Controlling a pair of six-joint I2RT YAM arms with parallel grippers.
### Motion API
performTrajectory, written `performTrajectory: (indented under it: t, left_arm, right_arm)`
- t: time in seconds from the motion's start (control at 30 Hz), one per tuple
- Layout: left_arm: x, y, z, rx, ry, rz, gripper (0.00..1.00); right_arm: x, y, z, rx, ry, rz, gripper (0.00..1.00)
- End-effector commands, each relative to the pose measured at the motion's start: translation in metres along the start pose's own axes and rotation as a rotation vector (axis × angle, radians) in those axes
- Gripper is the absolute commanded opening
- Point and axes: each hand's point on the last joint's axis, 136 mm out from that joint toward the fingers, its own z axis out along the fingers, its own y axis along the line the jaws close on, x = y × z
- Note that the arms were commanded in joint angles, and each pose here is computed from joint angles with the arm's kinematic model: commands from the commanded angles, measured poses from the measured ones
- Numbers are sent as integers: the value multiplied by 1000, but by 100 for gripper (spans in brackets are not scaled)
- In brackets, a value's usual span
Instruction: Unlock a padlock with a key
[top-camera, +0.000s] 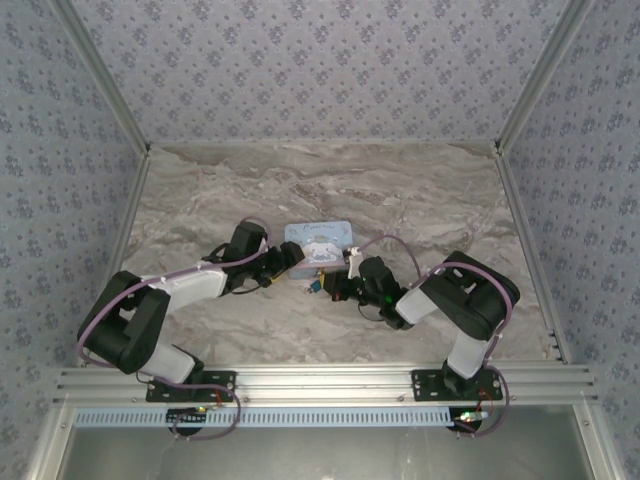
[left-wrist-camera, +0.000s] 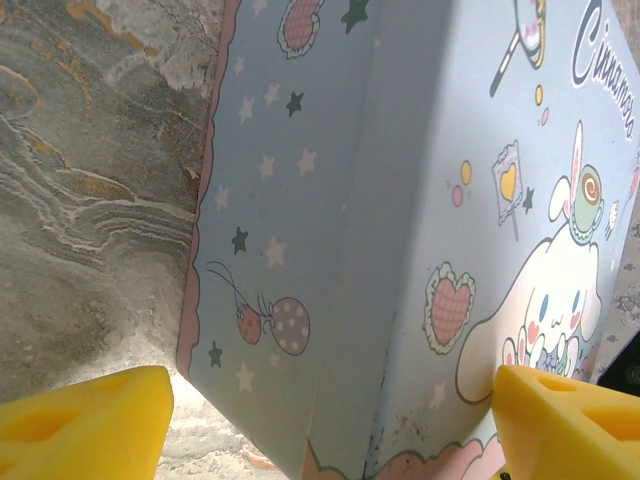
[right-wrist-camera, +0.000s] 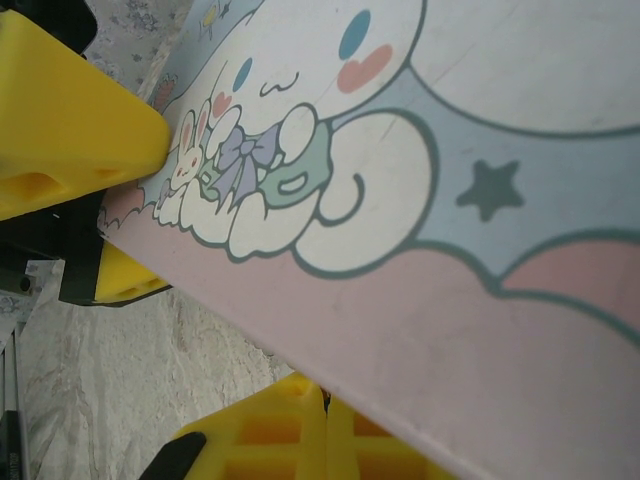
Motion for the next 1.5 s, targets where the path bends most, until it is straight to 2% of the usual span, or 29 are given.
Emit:
performTrajectory:
  t: [0.0, 1.47]
  left_arm:
    - [8, 12, -1, -44, 15, -10, 82]
    - [11, 23, 3, -73, 19, -23, 83]
  right_arm:
    - [-17, 6, -2, -16, -75, -3, 4]
    - [-38, -18, -41, 92, -178, 59, 0]
